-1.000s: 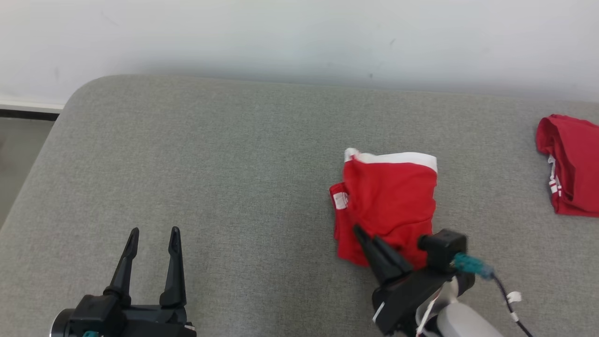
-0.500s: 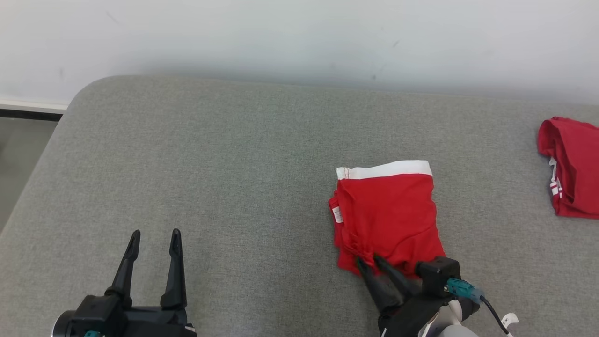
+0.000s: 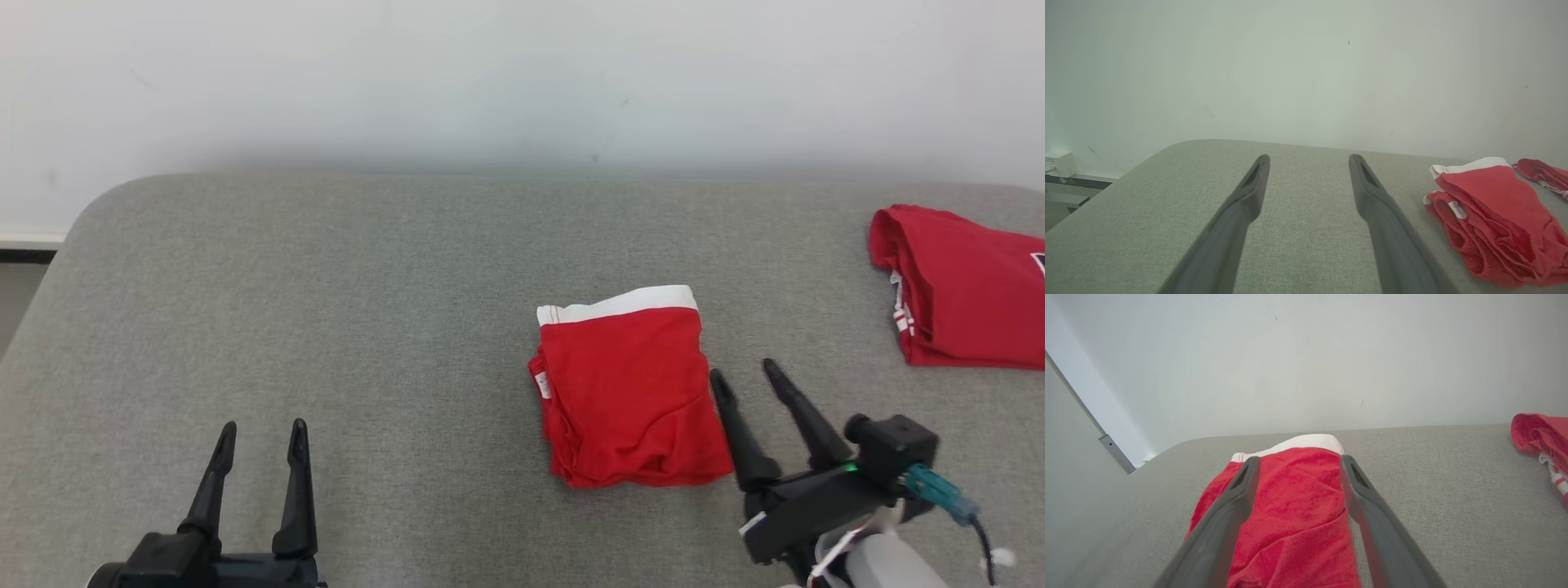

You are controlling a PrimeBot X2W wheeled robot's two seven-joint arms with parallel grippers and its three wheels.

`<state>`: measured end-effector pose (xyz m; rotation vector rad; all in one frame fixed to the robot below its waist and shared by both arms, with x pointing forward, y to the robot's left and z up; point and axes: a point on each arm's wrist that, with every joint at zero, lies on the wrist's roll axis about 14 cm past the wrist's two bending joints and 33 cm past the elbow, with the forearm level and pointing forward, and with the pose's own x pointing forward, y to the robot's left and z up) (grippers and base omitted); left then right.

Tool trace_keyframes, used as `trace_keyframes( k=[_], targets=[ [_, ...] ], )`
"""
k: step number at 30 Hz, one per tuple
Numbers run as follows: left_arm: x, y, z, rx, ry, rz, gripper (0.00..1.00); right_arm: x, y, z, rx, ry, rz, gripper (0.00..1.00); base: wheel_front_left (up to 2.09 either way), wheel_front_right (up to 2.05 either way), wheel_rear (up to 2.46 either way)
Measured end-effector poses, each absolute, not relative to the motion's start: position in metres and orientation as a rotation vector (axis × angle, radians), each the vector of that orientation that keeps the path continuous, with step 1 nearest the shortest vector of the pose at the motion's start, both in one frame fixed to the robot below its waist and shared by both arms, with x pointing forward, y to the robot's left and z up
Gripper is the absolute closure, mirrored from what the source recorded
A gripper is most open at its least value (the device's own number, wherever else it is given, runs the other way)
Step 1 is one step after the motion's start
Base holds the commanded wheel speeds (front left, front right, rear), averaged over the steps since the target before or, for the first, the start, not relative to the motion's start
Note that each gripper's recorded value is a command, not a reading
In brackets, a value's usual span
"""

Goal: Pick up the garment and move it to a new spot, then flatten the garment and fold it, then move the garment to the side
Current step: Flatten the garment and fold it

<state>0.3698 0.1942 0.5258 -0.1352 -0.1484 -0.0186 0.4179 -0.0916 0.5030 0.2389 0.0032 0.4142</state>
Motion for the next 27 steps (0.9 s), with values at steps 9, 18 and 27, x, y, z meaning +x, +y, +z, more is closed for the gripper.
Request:
trace_keyframes(
  k=[9,18,27],
  targets=[
    [0.366,0.182,0.521,-0.106,-0.131,-0.067,0.0,0.391,-0.156,0.508,0.255,-0.062,0.192,0.0,0.0,0.0,0.0],
    [0.36,0.167,0.513,-0.074,-0.101,-0.131,0.0,0.363,-0.175,0.504,0.242,-0.069,0.114,0.0,0.0,0.0,0.0],
    [0.358,0.163,0.51,-0.058,-0.093,-0.15,0.0,0.355,-0.178,0.506,0.219,-0.078,0.103,0.0,0.0,0.0,0.0]
  ],
)
